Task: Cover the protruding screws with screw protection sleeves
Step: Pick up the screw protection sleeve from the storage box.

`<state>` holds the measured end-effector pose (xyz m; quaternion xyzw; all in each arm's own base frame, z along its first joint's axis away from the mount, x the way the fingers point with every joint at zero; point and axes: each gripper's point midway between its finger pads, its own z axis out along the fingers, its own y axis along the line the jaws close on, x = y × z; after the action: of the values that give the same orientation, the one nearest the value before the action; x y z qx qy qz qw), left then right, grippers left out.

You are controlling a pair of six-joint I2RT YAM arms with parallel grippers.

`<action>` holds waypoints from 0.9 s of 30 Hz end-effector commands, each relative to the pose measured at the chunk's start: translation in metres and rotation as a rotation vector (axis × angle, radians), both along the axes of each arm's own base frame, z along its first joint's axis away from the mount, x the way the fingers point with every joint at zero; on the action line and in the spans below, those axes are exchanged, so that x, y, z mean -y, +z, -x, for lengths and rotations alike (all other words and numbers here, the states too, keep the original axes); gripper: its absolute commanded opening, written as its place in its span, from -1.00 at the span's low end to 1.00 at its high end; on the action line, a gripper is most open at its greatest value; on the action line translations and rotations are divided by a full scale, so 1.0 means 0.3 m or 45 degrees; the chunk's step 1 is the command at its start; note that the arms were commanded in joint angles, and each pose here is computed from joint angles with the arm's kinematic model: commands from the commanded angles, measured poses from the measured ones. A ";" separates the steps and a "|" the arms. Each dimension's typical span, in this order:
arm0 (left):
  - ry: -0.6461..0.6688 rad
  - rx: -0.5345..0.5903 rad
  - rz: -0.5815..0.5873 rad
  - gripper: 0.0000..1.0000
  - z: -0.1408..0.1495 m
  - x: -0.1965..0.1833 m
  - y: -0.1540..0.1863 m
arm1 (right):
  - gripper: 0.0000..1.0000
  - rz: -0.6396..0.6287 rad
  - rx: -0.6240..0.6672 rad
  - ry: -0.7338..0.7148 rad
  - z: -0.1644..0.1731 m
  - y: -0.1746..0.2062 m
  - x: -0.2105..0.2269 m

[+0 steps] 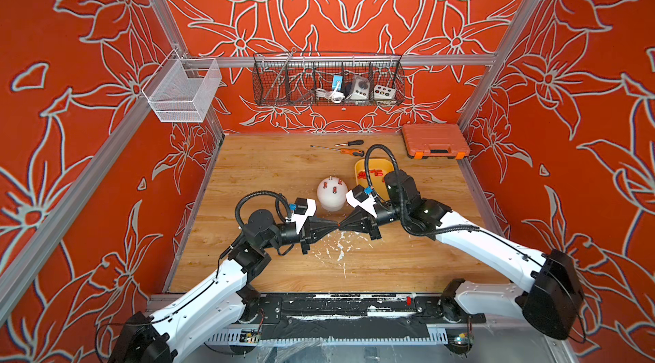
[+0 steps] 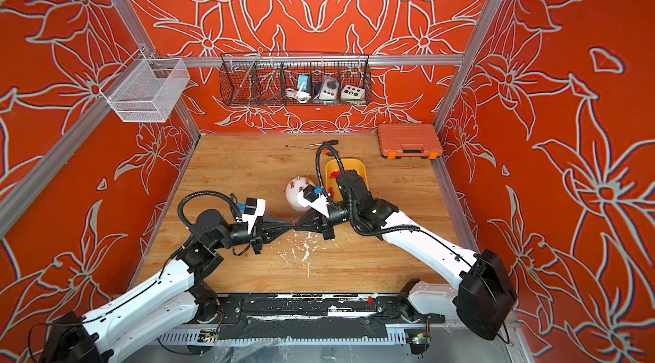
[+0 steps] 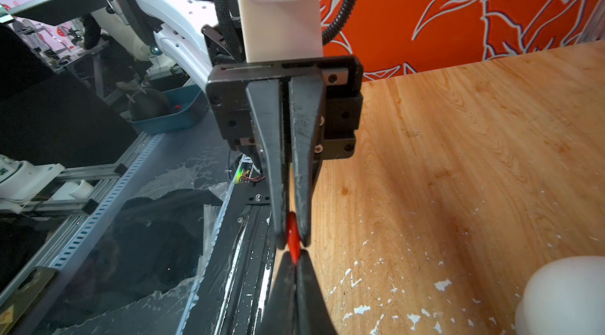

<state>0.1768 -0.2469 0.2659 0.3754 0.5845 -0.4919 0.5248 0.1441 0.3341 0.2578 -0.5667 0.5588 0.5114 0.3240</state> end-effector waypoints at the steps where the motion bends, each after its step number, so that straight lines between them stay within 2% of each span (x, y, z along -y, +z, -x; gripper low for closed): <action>1: 0.079 -0.016 0.042 -1.00 -0.039 -0.006 0.068 | -0.51 -0.027 0.113 -0.068 -0.022 0.034 0.001; 4: 0.138 -0.123 0.069 -1.00 -0.087 -0.021 0.081 | -0.17 -0.053 0.225 -0.203 -0.061 0.038 0.024; 7: 0.151 -0.255 0.132 -1.00 -0.131 -0.054 0.100 | 0.04 -0.109 0.383 -0.367 -0.105 0.038 0.064; 11: 0.119 -0.440 0.182 -1.00 -0.171 -0.084 0.109 | 0.09 -0.190 0.526 -0.587 -0.168 0.043 0.108; 15: 0.030 -0.594 0.163 -1.00 -0.179 -0.066 0.105 | 0.14 -0.366 0.554 -0.708 -0.190 0.104 0.133; 19: -0.104 -0.711 0.148 -1.00 -0.178 -0.031 0.093 | 0.14 -0.431 0.524 -0.699 -0.199 0.118 0.112; 27: -0.147 -0.711 0.161 -1.00 -0.171 -0.023 0.103 | 0.06 -0.542 0.438 -0.547 -0.158 0.157 0.060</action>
<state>0.2352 -0.2392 0.2799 0.2006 0.6745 -0.6279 0.3324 0.2043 0.3115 0.2729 -0.4351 0.5348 0.3947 0.6074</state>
